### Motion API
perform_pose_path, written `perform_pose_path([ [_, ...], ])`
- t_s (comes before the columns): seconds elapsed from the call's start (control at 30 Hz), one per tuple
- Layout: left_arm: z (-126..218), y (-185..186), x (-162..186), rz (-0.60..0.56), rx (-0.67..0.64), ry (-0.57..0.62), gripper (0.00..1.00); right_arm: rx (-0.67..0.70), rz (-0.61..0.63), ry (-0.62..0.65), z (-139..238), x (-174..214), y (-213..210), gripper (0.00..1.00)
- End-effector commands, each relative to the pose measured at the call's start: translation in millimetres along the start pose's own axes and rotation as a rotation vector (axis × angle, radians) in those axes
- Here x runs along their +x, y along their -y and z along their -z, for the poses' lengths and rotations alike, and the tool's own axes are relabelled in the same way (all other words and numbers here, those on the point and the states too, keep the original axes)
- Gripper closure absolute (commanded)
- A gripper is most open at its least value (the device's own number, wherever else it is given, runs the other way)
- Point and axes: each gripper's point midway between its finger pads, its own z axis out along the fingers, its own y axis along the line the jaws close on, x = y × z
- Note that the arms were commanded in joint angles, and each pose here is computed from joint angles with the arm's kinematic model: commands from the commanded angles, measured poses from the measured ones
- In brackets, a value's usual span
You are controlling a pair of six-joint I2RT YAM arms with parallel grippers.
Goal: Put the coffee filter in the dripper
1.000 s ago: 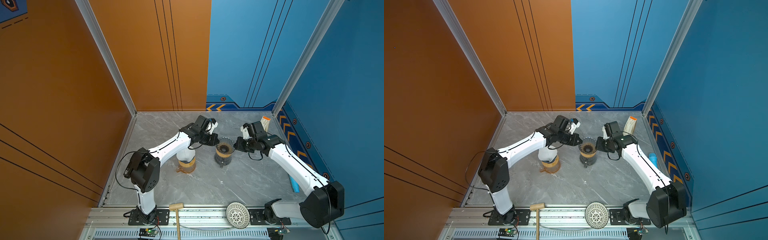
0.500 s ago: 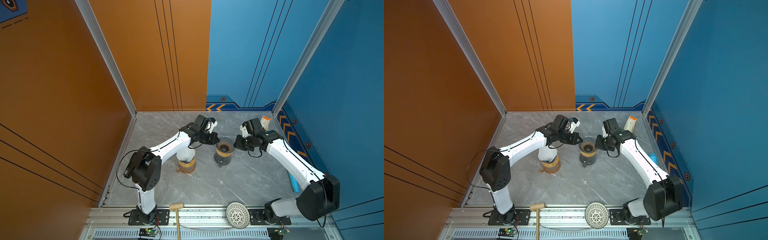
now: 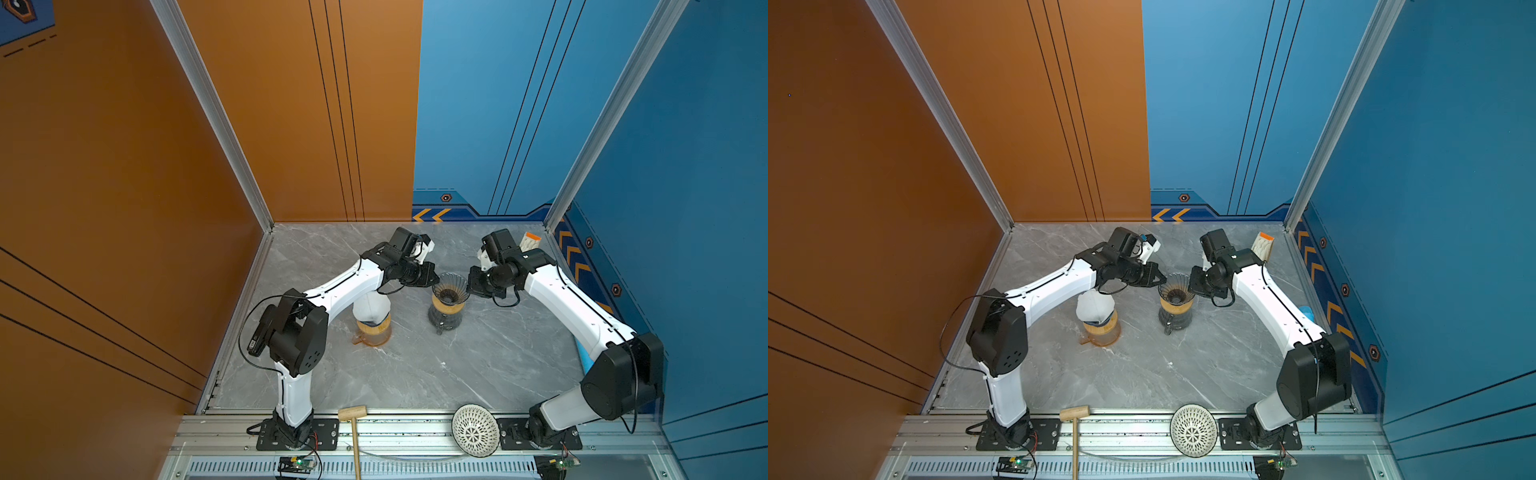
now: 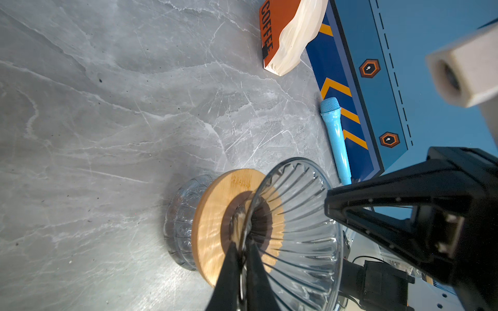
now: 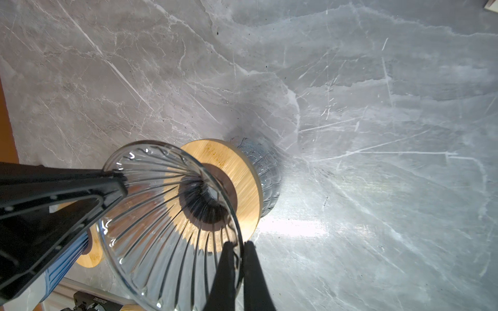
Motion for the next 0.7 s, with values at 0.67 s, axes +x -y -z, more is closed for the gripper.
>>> perform_pose_path([
  [0.67, -5.2, 9.4, 23.9, -0.031, 0.022, -0.131, 0.79, -0.016, 0.068, -0.001, -2.6, 3.3, -17.9, 0.89],
])
